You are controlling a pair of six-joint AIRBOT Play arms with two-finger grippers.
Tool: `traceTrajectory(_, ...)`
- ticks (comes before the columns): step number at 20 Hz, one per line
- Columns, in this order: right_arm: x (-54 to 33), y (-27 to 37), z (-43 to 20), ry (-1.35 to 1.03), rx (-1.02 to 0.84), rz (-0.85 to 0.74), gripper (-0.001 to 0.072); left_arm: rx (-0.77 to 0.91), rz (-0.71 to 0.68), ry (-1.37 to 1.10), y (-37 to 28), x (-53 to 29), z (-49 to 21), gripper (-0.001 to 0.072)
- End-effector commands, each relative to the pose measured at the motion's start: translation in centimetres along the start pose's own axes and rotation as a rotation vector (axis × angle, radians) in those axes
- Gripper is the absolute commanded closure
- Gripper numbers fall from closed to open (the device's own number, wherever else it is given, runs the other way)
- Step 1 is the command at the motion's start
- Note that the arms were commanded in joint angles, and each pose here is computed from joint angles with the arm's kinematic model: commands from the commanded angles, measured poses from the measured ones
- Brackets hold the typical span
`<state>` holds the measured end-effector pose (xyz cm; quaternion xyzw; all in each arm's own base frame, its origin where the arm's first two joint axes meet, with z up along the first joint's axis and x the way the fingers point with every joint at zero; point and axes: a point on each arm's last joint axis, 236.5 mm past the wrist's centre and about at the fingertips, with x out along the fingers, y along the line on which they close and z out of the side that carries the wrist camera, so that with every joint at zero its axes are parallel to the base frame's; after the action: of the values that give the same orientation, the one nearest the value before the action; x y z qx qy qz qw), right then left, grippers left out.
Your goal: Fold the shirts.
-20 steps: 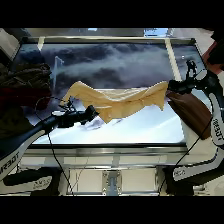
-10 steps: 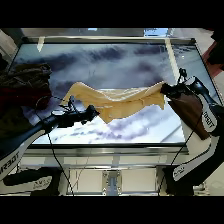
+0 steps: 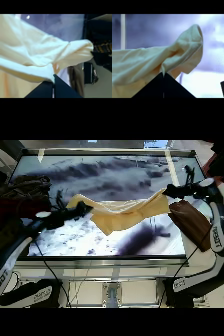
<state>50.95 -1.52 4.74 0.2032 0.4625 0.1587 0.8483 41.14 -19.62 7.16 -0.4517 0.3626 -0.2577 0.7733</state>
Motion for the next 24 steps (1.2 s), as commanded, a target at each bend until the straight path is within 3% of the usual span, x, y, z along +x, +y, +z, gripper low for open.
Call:
traceTrajectory(1, -10.4, 5.3, -0.9, -0.007, -0.124, 0.027, 0.0686, 0.231, -0.161, -0.113, -9.3, -7.2, 4.9, 0.0698)
traceTrajectory(4, -20.4, 10.3, -1.8, -0.155, -0.222, -0.034, 0.0687, 0.431, -0.185, -0.196, -16.5, -14.0, 4.9, 0.0698)
traceTrajectory(10, -40.4, 21.2, -1.9, -0.742, -0.495, -0.368, 0.069, 0.802, 0.072, -0.471, -26.1, -25.7, 5.1, 0.07)
traceTrajectory(13, -46.0, 25.1, -0.3, -0.928, -0.58, -0.423, 0.069, 0.905, 0.17, -0.602, -30.1, -30.5, 6.2, 0.0701)
traceTrajectory(16, -44.3, 25.4, 3.2, -0.938, -0.549, -0.243, 0.069, 0.917, 0.192, -0.59, -30.5, -30.3, 7.5, 0.0701)
traceTrajectory(20, -34.9, 21.9, 8.9, -0.762, -0.403, 0.095, 0.0689, 0.755, 0.293, -0.348, -21.6, -22.3, 12.6, 0.07)
traceTrajectory(24, -14.9, 17.0, 10.5, -0.393, -0.358, 0.111, 0.0688, 0.578, 0.419, -0.207, -9.2, -13.8, 18.9, 0.07)
